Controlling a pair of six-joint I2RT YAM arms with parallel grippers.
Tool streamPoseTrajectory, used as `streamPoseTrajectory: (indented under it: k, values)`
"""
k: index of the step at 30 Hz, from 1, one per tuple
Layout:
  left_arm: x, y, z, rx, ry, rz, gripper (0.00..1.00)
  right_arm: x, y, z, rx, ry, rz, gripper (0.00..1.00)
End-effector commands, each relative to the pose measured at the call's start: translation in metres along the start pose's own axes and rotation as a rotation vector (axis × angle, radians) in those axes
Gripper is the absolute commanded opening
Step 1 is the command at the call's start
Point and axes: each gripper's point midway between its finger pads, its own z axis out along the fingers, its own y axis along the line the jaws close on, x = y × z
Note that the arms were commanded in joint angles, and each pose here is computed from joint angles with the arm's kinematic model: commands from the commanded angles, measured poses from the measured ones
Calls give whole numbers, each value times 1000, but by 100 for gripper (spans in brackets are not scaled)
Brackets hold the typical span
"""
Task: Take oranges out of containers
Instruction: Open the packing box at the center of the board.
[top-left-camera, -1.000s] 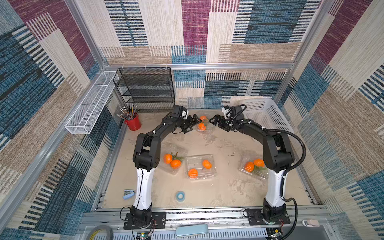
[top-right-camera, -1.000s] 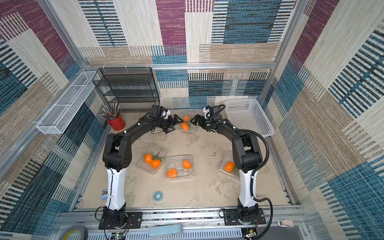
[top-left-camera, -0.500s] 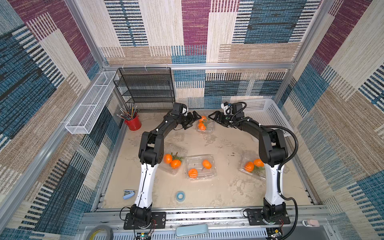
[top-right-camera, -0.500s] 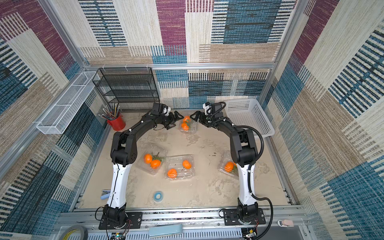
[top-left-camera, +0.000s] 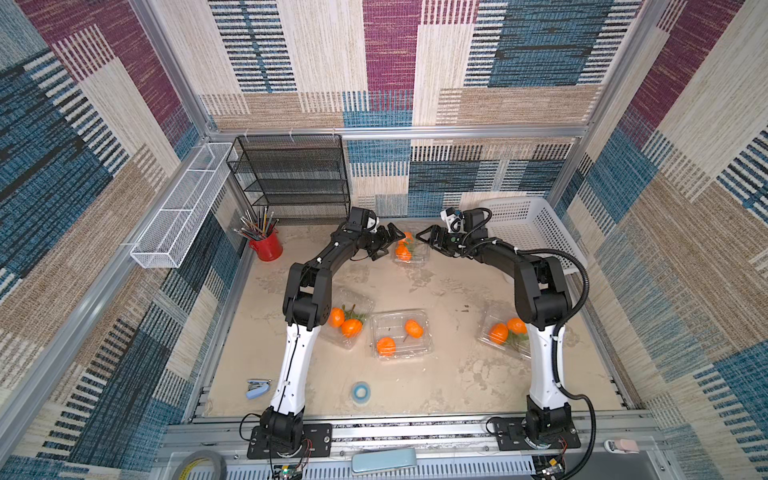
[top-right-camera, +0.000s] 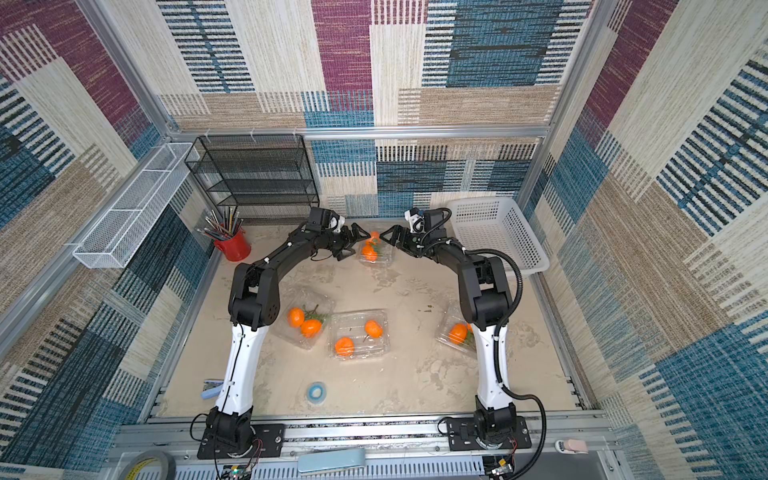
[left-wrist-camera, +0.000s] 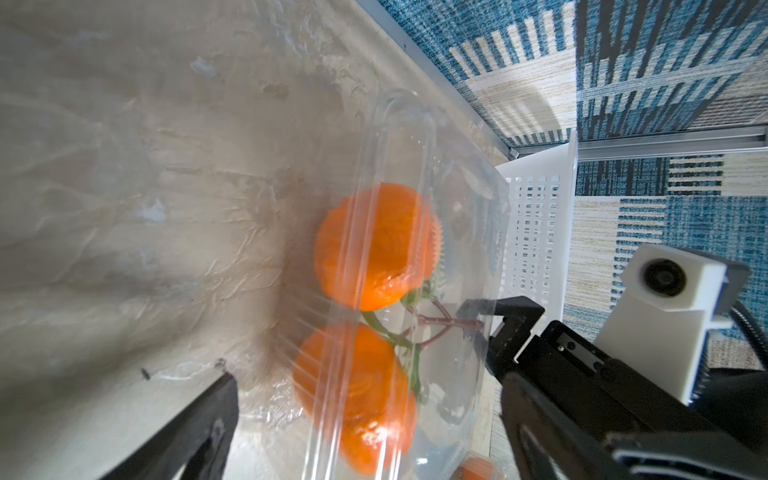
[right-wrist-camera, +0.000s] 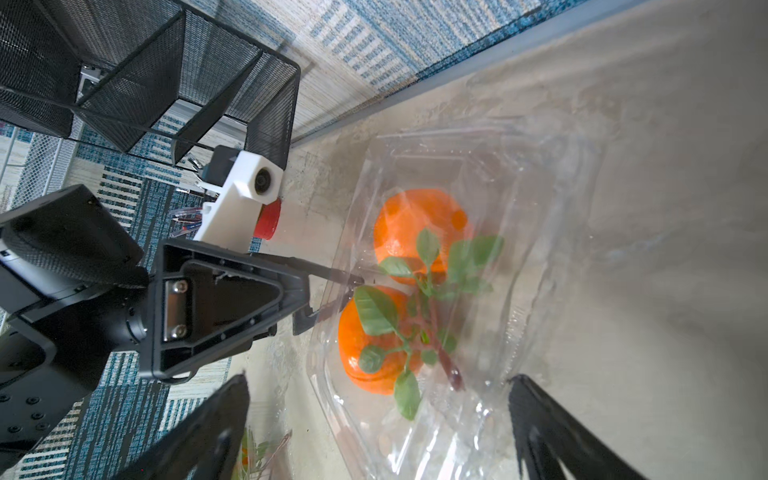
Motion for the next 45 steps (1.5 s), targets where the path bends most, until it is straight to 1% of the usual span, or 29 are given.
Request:
streamPoseTrajectory:
  k: [1, 7, 10, 13, 21, 28, 45]
  values:
    - [-1, -7, 3, 34, 1, -14, 99, -4, 11, -1, -55, -17, -24, 98]
    - [0, -10, 7, 51, 4, -26, 99, -3, 15, -5, -58, -24, -30, 99]
    - [-1, -11, 7, 56, -1, -29, 99, -7, 9, -7, -11, -39, -29, 98]
    - [-2, -11, 7, 56, -2, -33, 99, -12, 5, -8, 3, -50, -23, 98]
    - [1, -13, 11, 70, 7, -47, 99, -17, 7, -4, -31, -48, -15, 99]
    - [2, -14, 13, 75, 8, -54, 99, -11, 6, -1, -54, -37, -1, 99]
    - [5, -12, 19, 79, 14, -72, 99, -11, 20, -2, -86, -35, -20, 98]
